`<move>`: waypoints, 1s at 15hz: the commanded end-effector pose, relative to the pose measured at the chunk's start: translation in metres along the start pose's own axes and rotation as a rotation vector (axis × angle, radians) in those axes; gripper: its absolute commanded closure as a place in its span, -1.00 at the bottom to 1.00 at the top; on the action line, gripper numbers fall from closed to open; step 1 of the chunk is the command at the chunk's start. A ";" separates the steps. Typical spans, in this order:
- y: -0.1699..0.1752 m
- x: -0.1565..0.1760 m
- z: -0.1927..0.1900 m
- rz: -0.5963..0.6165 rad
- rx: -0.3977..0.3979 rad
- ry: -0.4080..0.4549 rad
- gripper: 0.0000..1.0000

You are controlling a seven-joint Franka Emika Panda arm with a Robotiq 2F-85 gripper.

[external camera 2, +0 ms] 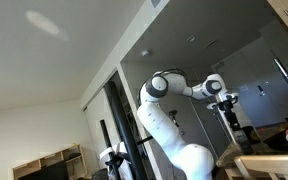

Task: Put the white and orange bottle in the black bowl, move the clear bottle to the right, move the glass jar to the left

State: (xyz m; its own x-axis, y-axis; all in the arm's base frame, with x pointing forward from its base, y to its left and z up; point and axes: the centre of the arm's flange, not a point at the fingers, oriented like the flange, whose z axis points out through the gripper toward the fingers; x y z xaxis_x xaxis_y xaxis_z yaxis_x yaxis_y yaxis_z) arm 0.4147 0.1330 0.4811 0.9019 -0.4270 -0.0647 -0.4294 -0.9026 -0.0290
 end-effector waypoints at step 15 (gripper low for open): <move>0.050 0.044 -0.100 0.448 0.346 0.316 -1.00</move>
State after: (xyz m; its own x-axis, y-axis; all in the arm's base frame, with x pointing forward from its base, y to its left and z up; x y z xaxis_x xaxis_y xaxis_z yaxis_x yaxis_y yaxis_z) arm 0.4382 0.0821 0.5495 0.6805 -0.7234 0.1168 -0.6629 -0.6757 -0.3225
